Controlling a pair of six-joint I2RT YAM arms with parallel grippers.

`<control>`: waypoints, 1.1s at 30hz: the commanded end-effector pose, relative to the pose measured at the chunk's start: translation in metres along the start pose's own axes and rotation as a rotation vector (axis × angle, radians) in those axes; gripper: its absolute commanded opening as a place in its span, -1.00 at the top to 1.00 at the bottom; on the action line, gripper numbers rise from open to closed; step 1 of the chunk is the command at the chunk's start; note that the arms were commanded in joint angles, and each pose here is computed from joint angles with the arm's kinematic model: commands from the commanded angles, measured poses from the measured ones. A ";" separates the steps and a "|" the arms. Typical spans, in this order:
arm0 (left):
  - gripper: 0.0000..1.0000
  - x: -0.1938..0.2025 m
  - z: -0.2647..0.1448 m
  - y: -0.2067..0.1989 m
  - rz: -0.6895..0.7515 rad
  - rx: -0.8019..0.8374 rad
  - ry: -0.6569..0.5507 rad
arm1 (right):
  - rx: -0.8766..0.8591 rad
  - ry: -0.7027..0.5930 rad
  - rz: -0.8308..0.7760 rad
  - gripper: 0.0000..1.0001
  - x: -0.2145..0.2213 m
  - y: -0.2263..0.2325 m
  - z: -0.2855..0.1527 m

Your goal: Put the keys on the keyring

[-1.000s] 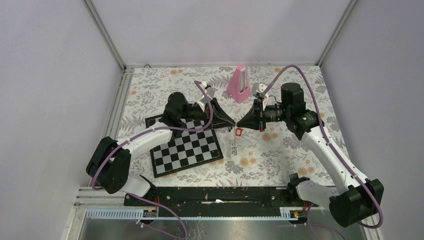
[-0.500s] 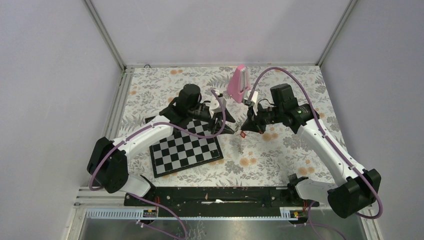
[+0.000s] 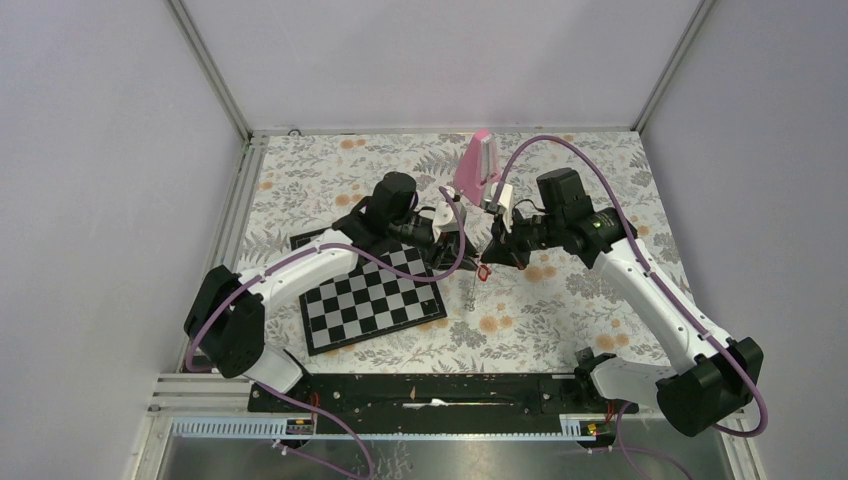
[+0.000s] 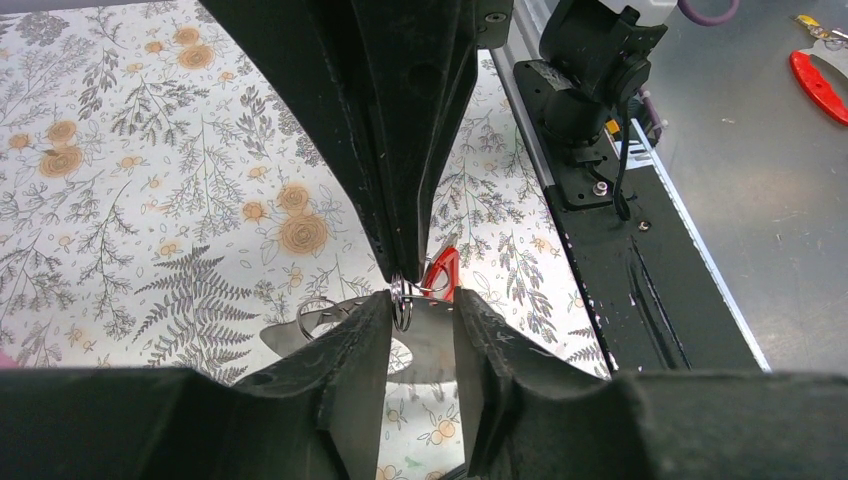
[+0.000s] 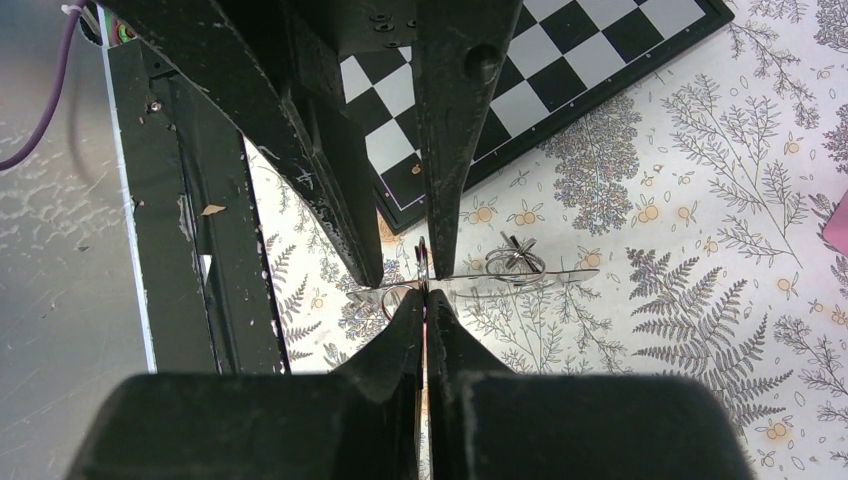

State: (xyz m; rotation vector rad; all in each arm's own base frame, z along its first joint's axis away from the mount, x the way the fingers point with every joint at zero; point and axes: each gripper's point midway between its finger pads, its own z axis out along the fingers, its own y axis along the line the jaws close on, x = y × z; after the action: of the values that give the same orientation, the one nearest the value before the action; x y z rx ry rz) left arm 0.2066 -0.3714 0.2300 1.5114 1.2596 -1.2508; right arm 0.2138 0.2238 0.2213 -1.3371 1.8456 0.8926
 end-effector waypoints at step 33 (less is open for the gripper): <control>1.00 -0.047 -0.021 0.002 0.009 -0.017 -0.165 | 0.042 -0.084 -0.055 0.28 -0.016 0.010 -0.013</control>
State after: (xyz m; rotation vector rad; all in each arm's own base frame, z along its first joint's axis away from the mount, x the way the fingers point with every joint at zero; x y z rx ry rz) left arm 0.2152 -0.3680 0.2388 1.4303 1.2906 -1.2932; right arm 0.2087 0.2216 0.2273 -1.3114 1.8155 0.8802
